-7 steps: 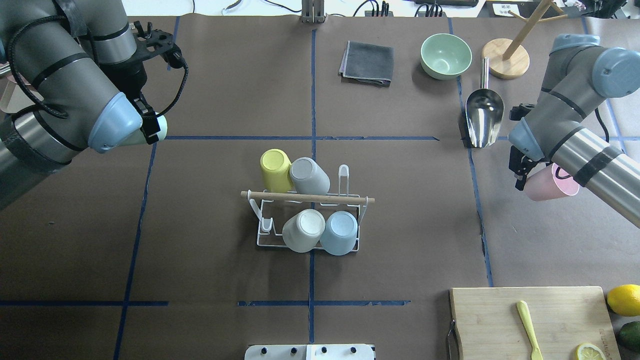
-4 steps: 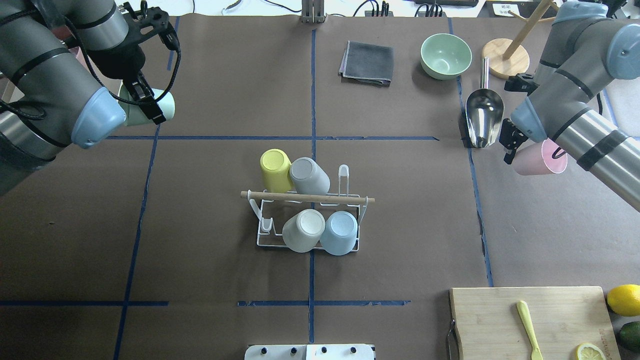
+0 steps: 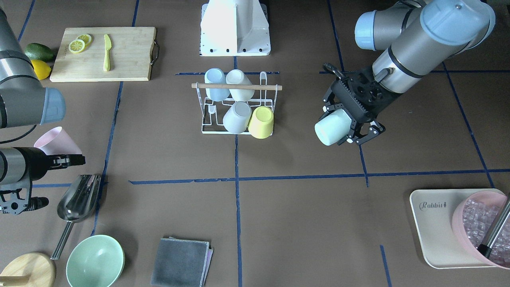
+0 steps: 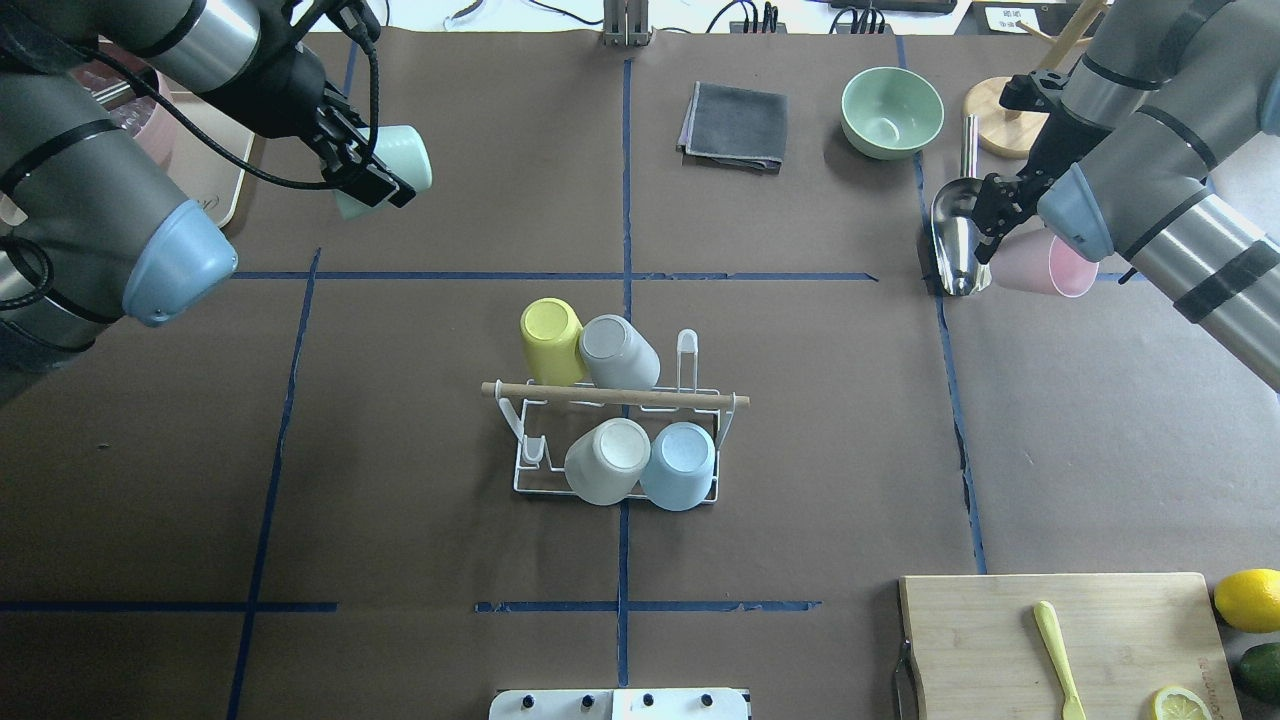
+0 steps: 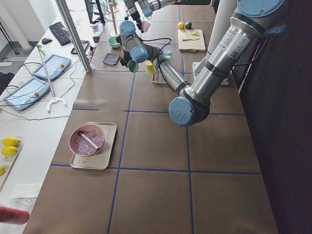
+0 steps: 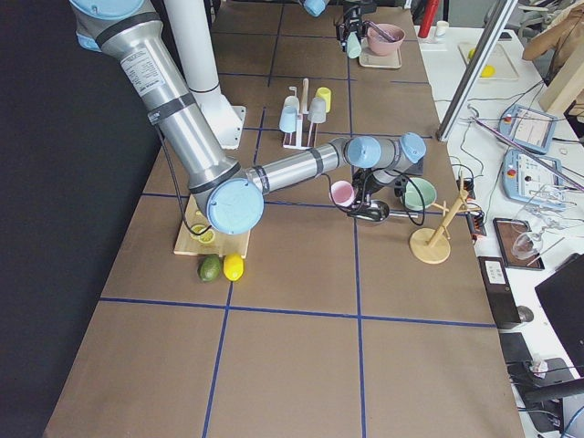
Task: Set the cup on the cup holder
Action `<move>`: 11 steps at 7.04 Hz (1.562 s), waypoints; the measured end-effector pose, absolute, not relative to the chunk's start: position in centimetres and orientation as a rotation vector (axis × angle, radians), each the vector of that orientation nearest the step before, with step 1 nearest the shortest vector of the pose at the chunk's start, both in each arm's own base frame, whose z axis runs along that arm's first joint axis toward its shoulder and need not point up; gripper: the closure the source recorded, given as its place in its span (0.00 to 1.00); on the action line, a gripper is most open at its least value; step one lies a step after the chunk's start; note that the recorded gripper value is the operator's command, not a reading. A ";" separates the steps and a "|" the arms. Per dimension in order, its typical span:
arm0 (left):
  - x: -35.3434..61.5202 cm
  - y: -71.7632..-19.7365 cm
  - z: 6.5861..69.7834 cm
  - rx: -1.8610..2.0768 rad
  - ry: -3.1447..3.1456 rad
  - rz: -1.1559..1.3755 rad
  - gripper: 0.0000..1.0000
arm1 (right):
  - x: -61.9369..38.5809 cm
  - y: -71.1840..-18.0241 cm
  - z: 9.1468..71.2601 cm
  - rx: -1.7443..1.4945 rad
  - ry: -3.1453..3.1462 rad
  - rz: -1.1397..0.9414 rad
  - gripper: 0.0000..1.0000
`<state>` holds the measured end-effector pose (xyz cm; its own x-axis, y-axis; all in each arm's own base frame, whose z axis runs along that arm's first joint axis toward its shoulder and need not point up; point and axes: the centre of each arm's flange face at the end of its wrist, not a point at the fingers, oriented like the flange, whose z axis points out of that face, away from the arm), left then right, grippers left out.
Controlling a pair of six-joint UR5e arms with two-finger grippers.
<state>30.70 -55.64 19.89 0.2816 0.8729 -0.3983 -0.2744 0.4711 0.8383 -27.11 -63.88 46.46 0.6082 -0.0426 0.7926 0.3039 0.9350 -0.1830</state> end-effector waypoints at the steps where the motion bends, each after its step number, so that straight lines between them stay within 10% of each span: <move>1: 31.8 -54.2 18.6 0.807 1.038 0.896 0.93 | -27.4 -64.1 45.8 -0.278 -0.913 -0.212 1.00; 11: 38.6 -30.3 20.2 1.514 1.414 0.623 0.93 | -32.4 -65.5 34.1 0.253 -1.105 -0.505 1.00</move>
